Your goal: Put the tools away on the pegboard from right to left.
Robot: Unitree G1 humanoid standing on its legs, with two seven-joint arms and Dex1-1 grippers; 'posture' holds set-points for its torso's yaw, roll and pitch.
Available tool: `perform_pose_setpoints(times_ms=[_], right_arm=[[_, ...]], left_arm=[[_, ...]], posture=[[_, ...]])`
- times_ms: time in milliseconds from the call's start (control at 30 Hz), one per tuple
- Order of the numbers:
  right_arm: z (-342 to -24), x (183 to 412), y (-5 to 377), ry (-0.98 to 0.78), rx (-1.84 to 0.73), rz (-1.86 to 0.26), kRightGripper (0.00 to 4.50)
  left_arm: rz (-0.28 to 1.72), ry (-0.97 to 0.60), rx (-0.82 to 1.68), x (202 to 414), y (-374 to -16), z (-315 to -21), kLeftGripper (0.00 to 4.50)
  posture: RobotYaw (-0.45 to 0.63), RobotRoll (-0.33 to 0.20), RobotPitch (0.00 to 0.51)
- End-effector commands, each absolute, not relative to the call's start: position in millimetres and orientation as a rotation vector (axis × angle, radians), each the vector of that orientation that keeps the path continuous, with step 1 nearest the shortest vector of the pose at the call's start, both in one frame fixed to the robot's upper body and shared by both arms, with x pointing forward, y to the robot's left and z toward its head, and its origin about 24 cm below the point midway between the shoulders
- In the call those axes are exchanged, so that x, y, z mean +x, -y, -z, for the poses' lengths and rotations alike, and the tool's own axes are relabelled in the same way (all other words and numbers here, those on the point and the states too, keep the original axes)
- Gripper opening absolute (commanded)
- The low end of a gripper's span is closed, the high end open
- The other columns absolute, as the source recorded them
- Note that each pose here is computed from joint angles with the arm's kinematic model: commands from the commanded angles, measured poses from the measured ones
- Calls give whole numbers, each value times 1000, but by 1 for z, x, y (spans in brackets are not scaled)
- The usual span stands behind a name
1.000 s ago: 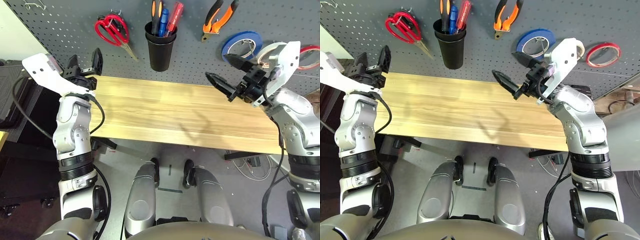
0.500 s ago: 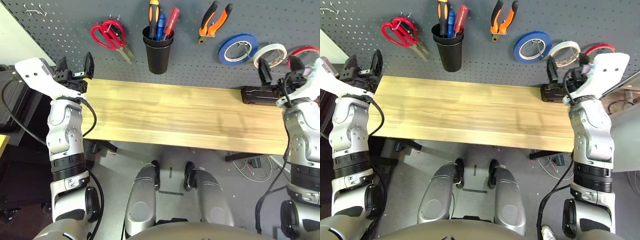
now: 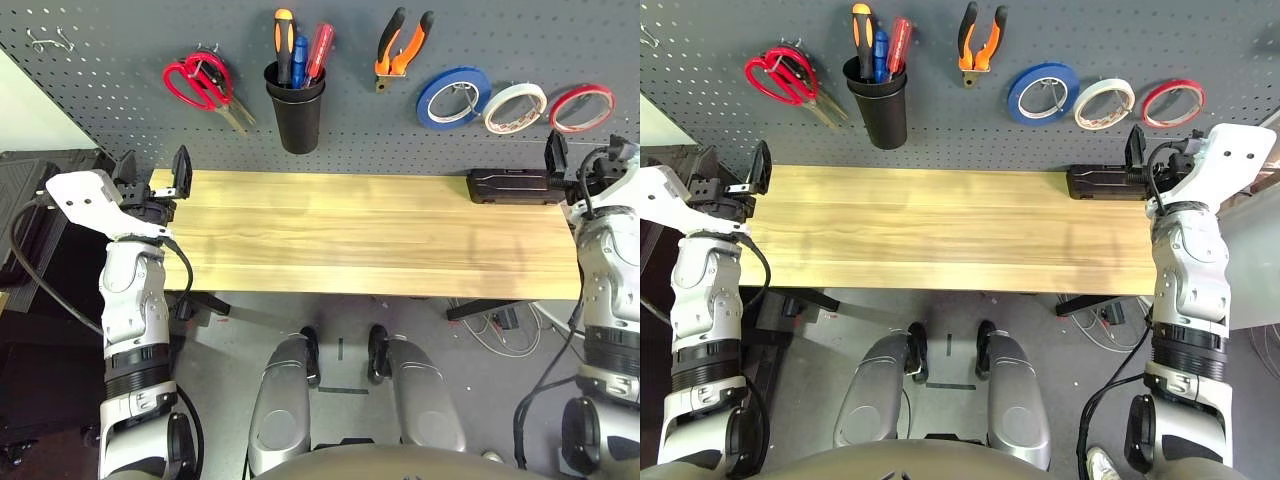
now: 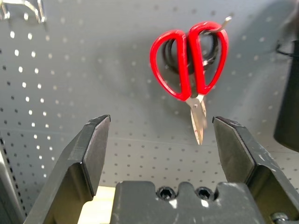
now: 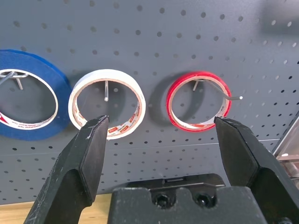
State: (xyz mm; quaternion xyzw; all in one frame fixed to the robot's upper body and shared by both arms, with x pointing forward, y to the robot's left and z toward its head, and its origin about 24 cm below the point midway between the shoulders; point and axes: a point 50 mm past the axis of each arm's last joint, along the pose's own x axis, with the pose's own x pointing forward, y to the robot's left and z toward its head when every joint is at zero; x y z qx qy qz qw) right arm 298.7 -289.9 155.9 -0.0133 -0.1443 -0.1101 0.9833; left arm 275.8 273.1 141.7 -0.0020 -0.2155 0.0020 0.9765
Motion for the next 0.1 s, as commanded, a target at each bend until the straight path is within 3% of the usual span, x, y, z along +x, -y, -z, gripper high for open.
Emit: perform_pose_setpoints(times_ms=[33, 100], right_arm=[[-152, 301, 292, 285, -39, 228, 4500], [-151, 303, 291, 283, -35, 226, 4500]], left_arm=[[-22, 445, 16, 271, -279, -141, 4483], [-24, 446, 16, 270, -280, -141, 4483]], posture=[[54, 0, 187], [64, 0, 185]])
